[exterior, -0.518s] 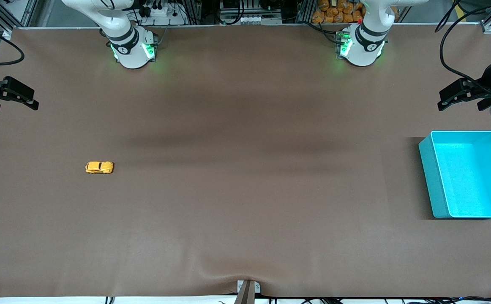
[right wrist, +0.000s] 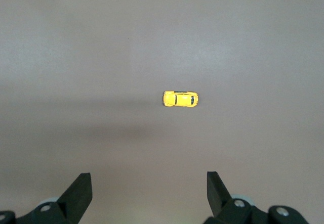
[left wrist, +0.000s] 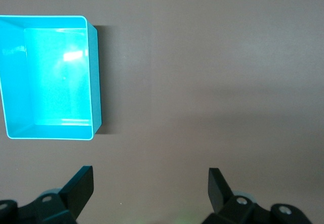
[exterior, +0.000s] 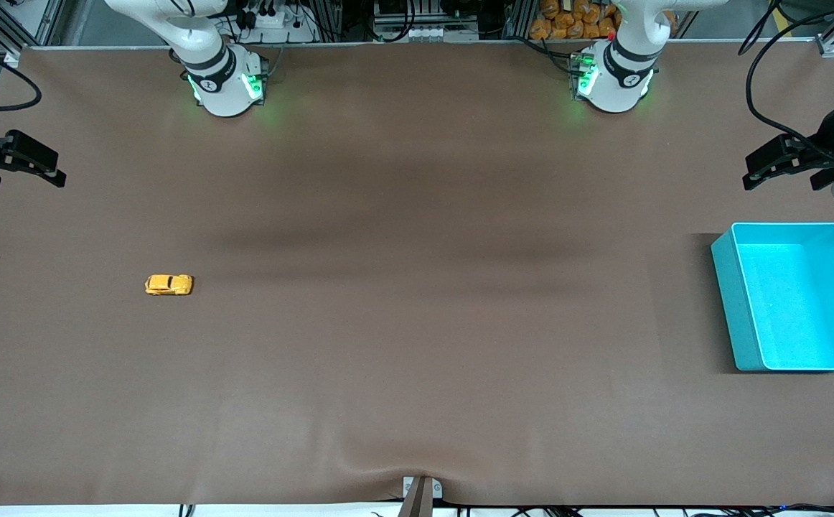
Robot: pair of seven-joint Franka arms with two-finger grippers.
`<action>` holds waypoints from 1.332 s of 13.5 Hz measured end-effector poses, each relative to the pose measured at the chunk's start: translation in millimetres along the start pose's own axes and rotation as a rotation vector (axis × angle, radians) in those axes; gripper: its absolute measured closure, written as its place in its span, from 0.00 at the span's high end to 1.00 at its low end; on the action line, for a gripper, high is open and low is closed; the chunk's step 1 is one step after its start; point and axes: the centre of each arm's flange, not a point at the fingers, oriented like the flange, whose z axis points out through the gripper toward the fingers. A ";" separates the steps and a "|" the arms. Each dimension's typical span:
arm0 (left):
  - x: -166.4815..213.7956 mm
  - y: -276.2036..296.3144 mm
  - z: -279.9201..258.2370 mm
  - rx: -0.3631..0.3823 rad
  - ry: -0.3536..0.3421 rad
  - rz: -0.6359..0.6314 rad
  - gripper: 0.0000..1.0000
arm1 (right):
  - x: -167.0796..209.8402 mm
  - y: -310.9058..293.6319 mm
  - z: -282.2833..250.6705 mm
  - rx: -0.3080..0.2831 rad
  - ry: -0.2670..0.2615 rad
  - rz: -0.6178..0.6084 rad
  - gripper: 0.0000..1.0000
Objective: Wind and store yellow beetle car
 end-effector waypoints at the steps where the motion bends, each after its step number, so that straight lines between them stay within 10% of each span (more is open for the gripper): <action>1: 0.0 0.0 0.1 0.000 0.000 0.000 1.00 | -0.1 0.3 0.2 0.000 -0.001 0.001 1.00; 18: 2.0 -2.0 0.7 0.000 0.010 -0.004 1.00 | 18.2 62.9 52.6 -0.008 -0.107 0.251 1.00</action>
